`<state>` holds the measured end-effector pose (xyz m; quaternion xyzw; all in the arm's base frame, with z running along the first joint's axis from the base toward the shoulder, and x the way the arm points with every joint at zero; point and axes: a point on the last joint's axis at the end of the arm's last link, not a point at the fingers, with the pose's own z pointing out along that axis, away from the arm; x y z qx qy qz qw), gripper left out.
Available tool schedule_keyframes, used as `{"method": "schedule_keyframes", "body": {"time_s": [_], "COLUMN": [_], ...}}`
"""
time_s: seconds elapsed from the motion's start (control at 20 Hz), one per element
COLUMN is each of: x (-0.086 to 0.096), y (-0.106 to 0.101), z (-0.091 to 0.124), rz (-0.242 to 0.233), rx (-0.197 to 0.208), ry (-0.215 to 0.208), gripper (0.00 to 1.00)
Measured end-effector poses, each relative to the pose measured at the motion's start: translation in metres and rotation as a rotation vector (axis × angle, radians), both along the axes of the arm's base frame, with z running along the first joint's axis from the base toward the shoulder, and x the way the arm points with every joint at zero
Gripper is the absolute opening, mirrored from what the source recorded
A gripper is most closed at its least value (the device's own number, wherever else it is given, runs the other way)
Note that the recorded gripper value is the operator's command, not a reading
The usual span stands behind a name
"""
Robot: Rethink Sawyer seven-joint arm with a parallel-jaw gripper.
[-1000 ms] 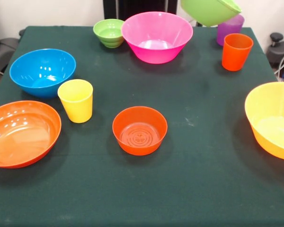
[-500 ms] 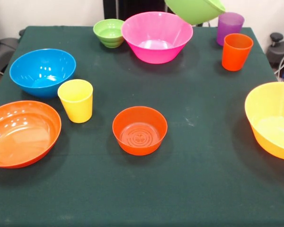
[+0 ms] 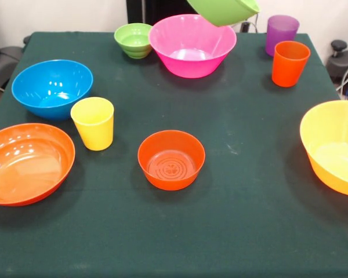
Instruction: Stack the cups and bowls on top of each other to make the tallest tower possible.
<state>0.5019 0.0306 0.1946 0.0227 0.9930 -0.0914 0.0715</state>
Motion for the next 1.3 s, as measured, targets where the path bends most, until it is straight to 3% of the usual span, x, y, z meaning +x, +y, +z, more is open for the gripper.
{"method": "schedule_keyframes", "body": {"time_s": [0.45,1.3], "x": [0.013,0.095], "y": [-0.007,-0.027], "z": [0.0,-0.031], "rz": [-0.012,-0.044], "rx": [-0.009,-0.013], "ry": [-0.014,0.002], "gripper": [0.0,0.0]}}
